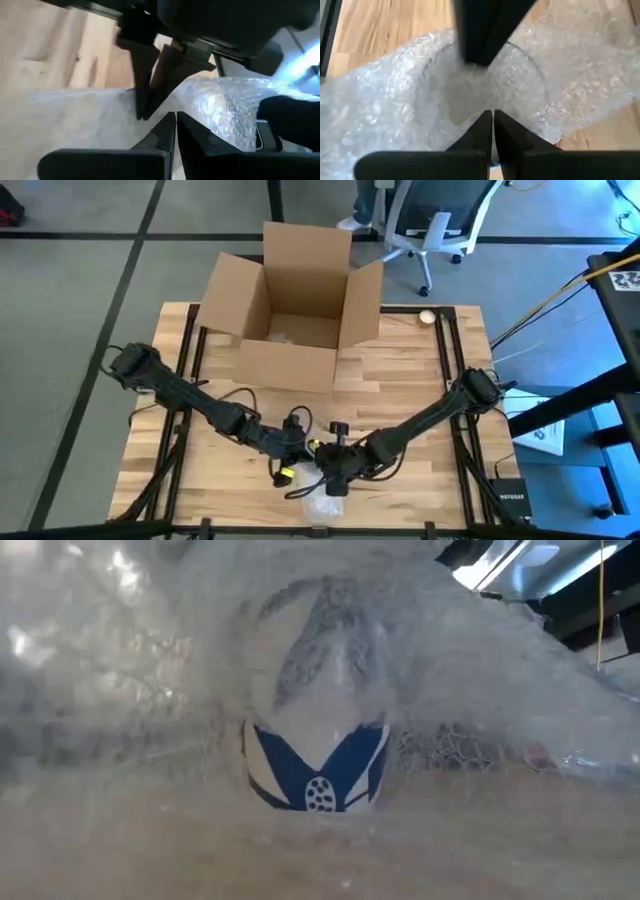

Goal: Wrap mug
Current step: Wrap the white mug with transparent bubble wrap

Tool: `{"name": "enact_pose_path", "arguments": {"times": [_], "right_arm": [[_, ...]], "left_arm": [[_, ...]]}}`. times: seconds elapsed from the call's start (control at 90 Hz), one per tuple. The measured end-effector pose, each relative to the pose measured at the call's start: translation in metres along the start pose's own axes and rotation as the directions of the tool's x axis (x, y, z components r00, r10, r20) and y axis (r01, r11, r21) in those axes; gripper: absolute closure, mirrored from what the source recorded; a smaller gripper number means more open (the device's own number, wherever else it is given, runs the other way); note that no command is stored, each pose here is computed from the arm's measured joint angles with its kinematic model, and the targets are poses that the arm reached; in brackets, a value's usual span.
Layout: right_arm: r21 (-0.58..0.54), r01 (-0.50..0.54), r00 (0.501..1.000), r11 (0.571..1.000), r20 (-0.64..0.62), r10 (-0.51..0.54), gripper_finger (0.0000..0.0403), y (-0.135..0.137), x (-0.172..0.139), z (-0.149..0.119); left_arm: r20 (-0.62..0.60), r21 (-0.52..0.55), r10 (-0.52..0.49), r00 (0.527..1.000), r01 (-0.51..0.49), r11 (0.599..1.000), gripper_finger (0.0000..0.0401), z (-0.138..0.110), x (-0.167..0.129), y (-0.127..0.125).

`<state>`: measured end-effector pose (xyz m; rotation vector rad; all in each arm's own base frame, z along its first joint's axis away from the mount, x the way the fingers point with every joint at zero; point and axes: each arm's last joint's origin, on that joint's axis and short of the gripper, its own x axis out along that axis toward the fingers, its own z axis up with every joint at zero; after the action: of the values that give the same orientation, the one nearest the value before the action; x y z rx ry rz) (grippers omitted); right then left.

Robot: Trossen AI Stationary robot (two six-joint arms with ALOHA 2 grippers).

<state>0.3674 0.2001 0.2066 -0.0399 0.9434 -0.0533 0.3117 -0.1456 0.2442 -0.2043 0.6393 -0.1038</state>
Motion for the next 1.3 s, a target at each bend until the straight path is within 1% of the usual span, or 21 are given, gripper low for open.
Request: {"name": "enact_pose_path", "arguments": {"times": [0.056, 0.111, 0.144, 0.178, 0.233, 0.289, 0.344, 0.389, 0.433, 0.478, 0.522, 0.578, 0.633, 0.7, 0.778, 0.878, 1.033, 1.167, 1.3], "right_arm": [[0.0, -0.001, 1.0, 1.0, 0.001, 0.001, 0.0398, 0.0, 0.0, 0.0], [-0.001, 0.0, 1.0, 1.0, 0.001, 0.0, 0.0398, 0.0, 0.0, 0.0], [-0.001, -0.001, 1.0, 1.0, 0.001, 0.001, 0.0398, 0.0, 0.0, 0.0], [0.0, -0.001, 1.0, 1.0, 0.002, 0.001, 0.0398, 0.0, 0.0, 0.0], [0.0, -0.001, 1.0, 1.0, 0.002, 0.001, 0.0398, 0.0, 0.0, 0.0], [0.0, -0.001, 1.0, 1.0, 0.003, 0.001, 0.0398, 0.0, 0.0, 0.0], [0.0, -0.002, 1.0, 1.0, 0.005, 0.002, 0.0398, 0.0, 0.0, 0.0], [0.001, -0.002, 1.0, 1.0, 0.006, 0.002, 0.0398, 0.0, 0.0, 0.001], [0.002, -0.003, 1.0, 1.0, 0.009, 0.003, 0.0398, 0.0, 0.0, 0.001], [0.002, -0.004, 1.0, 1.0, 0.01, 0.004, 0.0398, 0.001, 0.0, 0.001], [0.003, -0.005, 1.0, 1.0, 0.012, 0.005, 0.0398, 0.001, 0.0, 0.001], [0.003, -0.006, 1.0, 1.0, 0.012, 0.006, 0.0398, 0.001, 0.0, 0.001], [0.003, -0.006, 1.0, 1.0, 0.012, 0.006, 0.0398, 0.001, 0.0, 0.001], [0.003, -0.006, 1.0, 1.0, 0.012, 0.006, 0.0398, 0.001, 0.0, 0.001], [0.003, -0.007, 1.0, 1.0, 0.012, 0.007, 0.0398, 0.001, 0.0, 0.001], [0.003, -0.007, 1.0, 1.0, 0.013, 0.007, 0.0398, 0.001, 0.0, 0.001], [-0.01, -0.008, 1.0, 1.0, 0.014, 0.008, 0.0398, 0.001, 0.0, 0.001], [-0.01, -0.008, 1.0, 1.0, 0.015, 0.008, 0.0398, 0.001, 0.0, 0.001], [-0.009, -0.011, 1.0, 1.0, 0.015, 0.011, 0.0398, 0.001, 0.0, 0.002]], "left_arm": [[-0.006, 0.007, 0.079, 0.997, -0.079, 0.997, 0.0401, 0.0, -0.011, 0.004], [-0.011, 0.015, 0.203, 0.979, -0.203, 0.979, 0.0401, -0.001, -0.021, 0.01], [-0.019, 0.016, 0.294, 0.956, -0.294, 0.956, 0.0401, -0.004, -0.025, 0.014], [-0.024, 0.013, 0.382, 0.924, -0.382, 0.924, 0.0401, -0.007, -0.027, 0.019], [-0.033, 0.011, 0.486, 0.873, -0.486, 0.874, 0.0401, -0.014, -0.027, 0.029], [-0.058, 0.012, 0.537, 0.842, -0.537, 0.843, 0.0401, -0.024, -0.021, 0.04], [-0.068, 0.0, 0.55, 0.833, -0.551, 0.834, 0.0401, -0.034, -0.011, 0.049], [-0.067, -0.024, 0.534, 0.843, -0.536, 0.844, 0.0401, -0.04, -0.002, 0.055], [-0.059, -0.046, 0.491, 0.869, -0.493, 0.869, 0.0401, -0.044, 0.008, 0.059], [-0.04, -0.071, 0.412, 0.91, -0.414, 0.907, 0.0401, -0.044, 0.017, 0.059], [-0.014, -0.08, 0.315, 0.949, -0.315, 0.946, 0.0401, -0.042, 0.023, 0.057], [0.024, -0.075, 0.215, 0.976, -0.213, 0.974, 0.0401, -0.038, 0.027, 0.05], [0.075, -0.066, 0.149, 0.986, -0.144, 0.987, 0.0401, -0.034, 0.026, 0.041], [0.135, -0.053, 0.098, 0.986, -0.091, 0.994, 0.0401, -0.029, 0.023, 0.029], [0.178, -0.032, 0.033, 0.984, -0.028, 0.999, 0.0401, -0.025, 0.018, 0.017], [0.176, -0.016, -0.003, 0.984, 0.006, 1.0, 0.0401, -0.027, 0.016, 0.006], [0.163, -0.002, -0.017, 0.987, 0.017, 1.0, 0.0401, -0.032, 0.016, -0.001], [0.124, -0.002, 0.002, 0.992, -0.002, 1.0, 0.0401, -0.044, 0.034, 0.001], [0.121, -0.04, 0.003, 0.993, 0.002, 0.999, 0.0401, -0.051, 0.05, 0.0]]}}
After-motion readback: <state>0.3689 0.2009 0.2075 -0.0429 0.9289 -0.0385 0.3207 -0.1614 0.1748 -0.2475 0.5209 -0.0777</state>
